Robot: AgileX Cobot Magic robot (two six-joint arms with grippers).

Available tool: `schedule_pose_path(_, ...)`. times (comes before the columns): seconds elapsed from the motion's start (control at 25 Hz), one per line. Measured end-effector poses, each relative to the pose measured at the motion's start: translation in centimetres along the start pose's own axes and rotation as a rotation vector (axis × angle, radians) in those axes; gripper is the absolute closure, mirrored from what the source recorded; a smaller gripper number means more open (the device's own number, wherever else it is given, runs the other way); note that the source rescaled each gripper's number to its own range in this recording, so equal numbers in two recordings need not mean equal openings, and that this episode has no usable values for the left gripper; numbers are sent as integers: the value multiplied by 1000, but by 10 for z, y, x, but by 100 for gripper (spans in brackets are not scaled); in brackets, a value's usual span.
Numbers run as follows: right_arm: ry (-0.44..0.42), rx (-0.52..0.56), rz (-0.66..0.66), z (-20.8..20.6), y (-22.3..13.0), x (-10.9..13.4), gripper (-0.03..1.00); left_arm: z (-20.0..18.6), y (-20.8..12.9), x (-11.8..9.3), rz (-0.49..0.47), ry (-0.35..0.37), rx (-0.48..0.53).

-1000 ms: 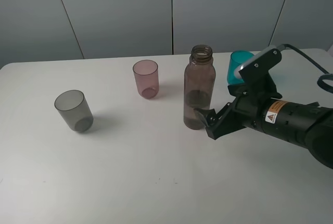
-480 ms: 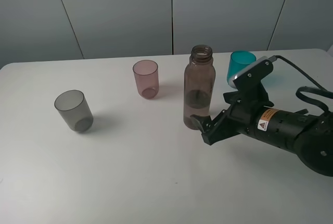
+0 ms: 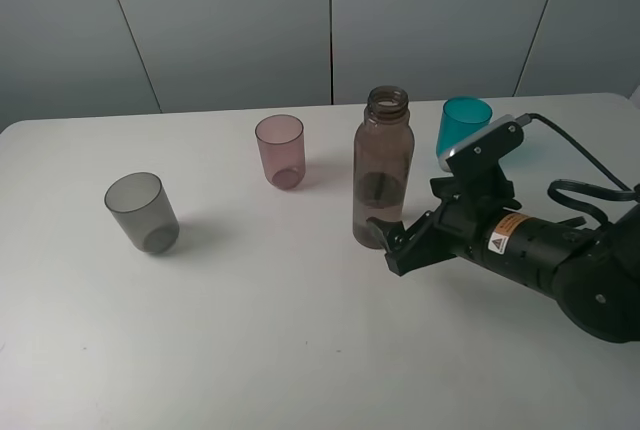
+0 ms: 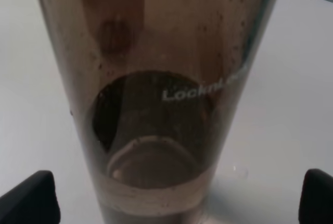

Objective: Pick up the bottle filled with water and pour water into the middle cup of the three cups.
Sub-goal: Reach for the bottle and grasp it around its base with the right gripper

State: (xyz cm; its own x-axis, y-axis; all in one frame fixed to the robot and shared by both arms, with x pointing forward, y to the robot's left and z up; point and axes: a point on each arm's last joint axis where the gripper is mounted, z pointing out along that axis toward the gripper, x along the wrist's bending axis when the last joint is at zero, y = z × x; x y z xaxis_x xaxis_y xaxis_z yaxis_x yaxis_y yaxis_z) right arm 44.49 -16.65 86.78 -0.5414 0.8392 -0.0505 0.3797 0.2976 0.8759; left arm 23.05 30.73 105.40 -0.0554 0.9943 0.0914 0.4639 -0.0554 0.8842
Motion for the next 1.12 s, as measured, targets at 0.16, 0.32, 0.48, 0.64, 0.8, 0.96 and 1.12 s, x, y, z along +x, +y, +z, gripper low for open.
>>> schedule_pose_path(0.16, -5, -37, 1, 3, 6, 0, -3, 0, 0, 0, 0, 0, 0)
schedule_pose_path(0.32, 12, -47, -11, 5, 8, 1, -3, 0, 0, 0, 0, 0, 0)
schedule_pose_path(0.48, 38, -49, -30, 5, 8, 4, -3, 0, 0, 0, 0, 0, 0)
schedule_pose_path(0.64, 56, -52, -43, 8, 12, 5, -3, 0, 0, 0, 0, 0, 0)
schedule_pose_path(0.8, 67, -53, -49, 17, 12, 6, -3, 0, 0, 0, 0, 0, 0)
schedule_pose_path(0.96, 84, -68, -43, 24, 5, 9, -3, 0, 0, 0, 0, 0, 0)
schedule_pose_path(1.12, 88, -138, -33, 29, 2, 10, -3, 0, 0, 0, 0, 0, 0)
